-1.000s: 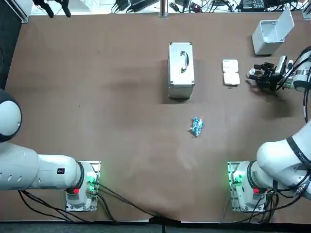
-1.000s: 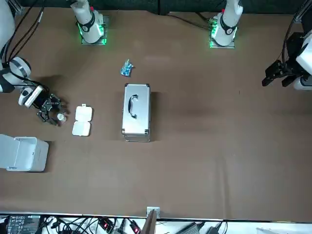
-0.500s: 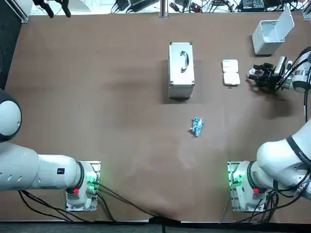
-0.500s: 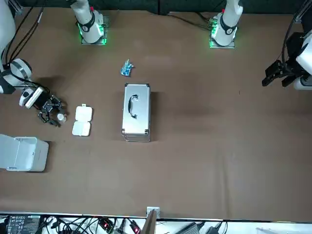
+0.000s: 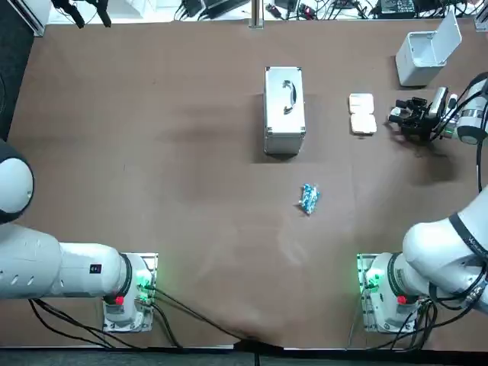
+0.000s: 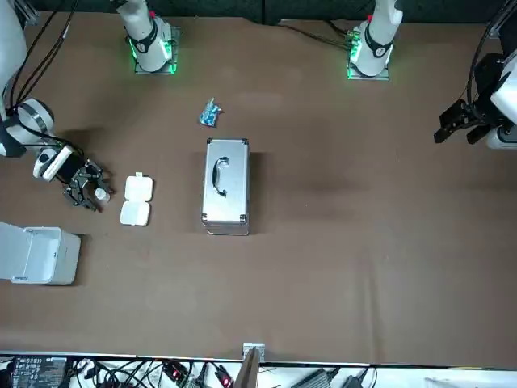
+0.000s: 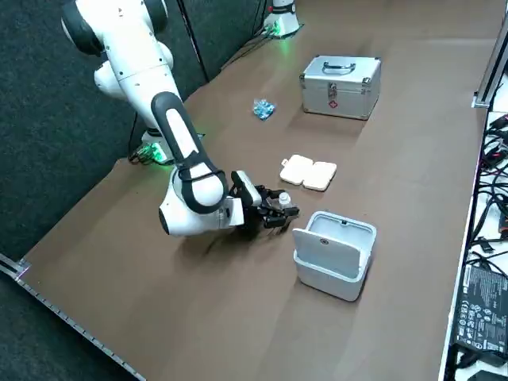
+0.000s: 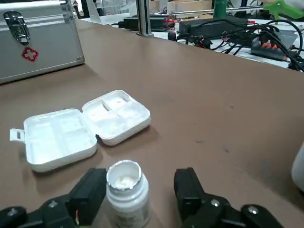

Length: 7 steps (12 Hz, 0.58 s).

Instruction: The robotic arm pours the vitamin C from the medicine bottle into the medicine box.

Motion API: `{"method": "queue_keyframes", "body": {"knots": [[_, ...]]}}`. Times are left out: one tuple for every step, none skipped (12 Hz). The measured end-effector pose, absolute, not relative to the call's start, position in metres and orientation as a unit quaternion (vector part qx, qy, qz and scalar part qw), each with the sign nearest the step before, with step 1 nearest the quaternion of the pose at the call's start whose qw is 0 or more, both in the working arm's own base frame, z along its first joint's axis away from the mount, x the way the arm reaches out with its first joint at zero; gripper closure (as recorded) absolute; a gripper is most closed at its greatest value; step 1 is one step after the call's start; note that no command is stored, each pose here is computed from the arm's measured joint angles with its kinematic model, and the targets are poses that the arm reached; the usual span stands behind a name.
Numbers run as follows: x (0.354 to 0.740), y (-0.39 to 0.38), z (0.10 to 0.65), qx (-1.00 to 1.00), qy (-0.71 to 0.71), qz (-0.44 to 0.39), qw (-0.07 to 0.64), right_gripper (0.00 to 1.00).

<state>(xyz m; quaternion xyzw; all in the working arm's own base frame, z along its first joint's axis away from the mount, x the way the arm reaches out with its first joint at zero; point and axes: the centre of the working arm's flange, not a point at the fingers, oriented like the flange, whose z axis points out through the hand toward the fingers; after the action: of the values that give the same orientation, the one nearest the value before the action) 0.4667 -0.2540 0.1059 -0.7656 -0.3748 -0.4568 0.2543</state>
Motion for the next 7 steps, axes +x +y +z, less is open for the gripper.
{"method": "queue_keyframes", "body": {"knots": [[0.4675, -0.2522, 0.1054, -0.765, -0.374, -0.458, 0.256, 0.13], [0.4676, -0.2508, 0.1041, -0.764, -0.374, -0.457, 0.258, 0.15], [0.4663, -0.2495, 0.1003, -0.764, -0.373, -0.457, 0.261, 0.16], [0.4657, -0.2489, 0.0986, -0.764, -0.373, -0.457, 0.262, 0.17], [0.4653, -0.2480, 0.0975, -0.763, -0.373, -0.457, 0.264, 0.18], [0.4650, -0.2466, 0.0965, -0.760, -0.373, -0.459, 0.267, 0.18], [0.4648, -0.2454, 0.0958, -0.758, -0.374, -0.461, 0.270, 0.17]]}}
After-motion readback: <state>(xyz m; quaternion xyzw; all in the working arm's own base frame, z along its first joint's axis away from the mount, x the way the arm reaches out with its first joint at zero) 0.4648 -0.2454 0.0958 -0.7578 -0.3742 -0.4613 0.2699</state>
